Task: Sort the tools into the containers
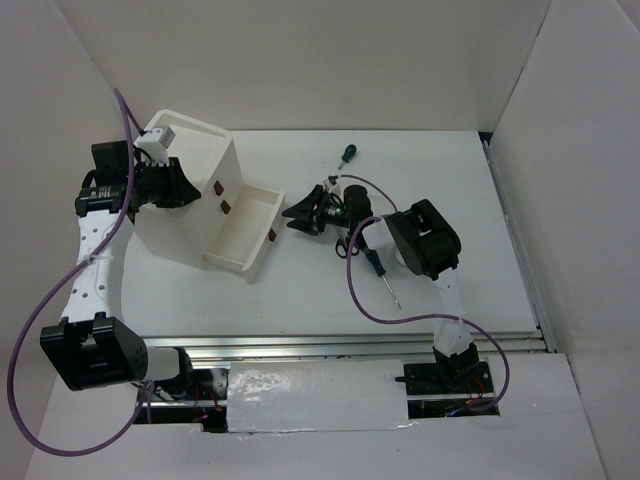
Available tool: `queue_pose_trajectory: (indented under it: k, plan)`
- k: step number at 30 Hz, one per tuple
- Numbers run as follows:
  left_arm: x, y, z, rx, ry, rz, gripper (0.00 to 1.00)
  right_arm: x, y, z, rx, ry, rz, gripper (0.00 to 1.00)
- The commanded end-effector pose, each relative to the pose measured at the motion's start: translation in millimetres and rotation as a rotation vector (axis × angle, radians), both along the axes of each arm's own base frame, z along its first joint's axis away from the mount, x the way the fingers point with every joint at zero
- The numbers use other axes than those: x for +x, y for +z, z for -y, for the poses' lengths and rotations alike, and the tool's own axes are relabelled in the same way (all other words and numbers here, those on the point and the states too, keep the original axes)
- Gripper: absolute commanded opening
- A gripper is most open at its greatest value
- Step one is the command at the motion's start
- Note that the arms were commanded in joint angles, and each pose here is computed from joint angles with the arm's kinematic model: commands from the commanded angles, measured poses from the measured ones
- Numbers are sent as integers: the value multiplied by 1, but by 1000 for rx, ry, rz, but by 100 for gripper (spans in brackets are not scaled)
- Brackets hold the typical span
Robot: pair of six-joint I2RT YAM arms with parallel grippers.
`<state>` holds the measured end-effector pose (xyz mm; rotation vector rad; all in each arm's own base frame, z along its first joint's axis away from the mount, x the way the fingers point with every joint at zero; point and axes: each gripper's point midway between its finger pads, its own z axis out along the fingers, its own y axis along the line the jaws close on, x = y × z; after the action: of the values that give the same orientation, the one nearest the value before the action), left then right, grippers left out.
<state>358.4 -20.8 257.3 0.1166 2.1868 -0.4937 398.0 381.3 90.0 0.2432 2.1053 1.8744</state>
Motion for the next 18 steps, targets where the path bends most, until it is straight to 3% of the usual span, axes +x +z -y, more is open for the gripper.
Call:
queue_pose_trajectory:
  k: [1, 6, 8, 9, 11, 12, 16, 18]
  plan:
    - [-28, -58, -18, 23, 94, -269, 0, 12, 64, 4, 26, 24, 186, 65]
    - [-16, -35, -14, 19, 67, -205, 5, 25, 82, 13, -85, 80, 269, 65]
    - [-10, -22, -10, 15, 44, -172, 14, 34, 105, 24, -150, 92, 401, 65]
    - [-9, -17, -10, 15, 43, -159, 23, 31, 93, 33, -220, 106, 343, 65]
    - [-3, -5, -7, 17, 37, -126, 33, 37, 110, 52, -338, 79, 481, 65]
    - [-3, -1, -5, 18, 28, -116, 43, 28, 114, 64, -400, 78, 470, 65]
    - [2, 24, 1, 52, 16, -37, 61, 16, 103, 115, -693, 50, 570, 66]
    - [5, 34, 3, 63, 11, 0, 66, -1, 98, 139, -804, 67, 552, 66]
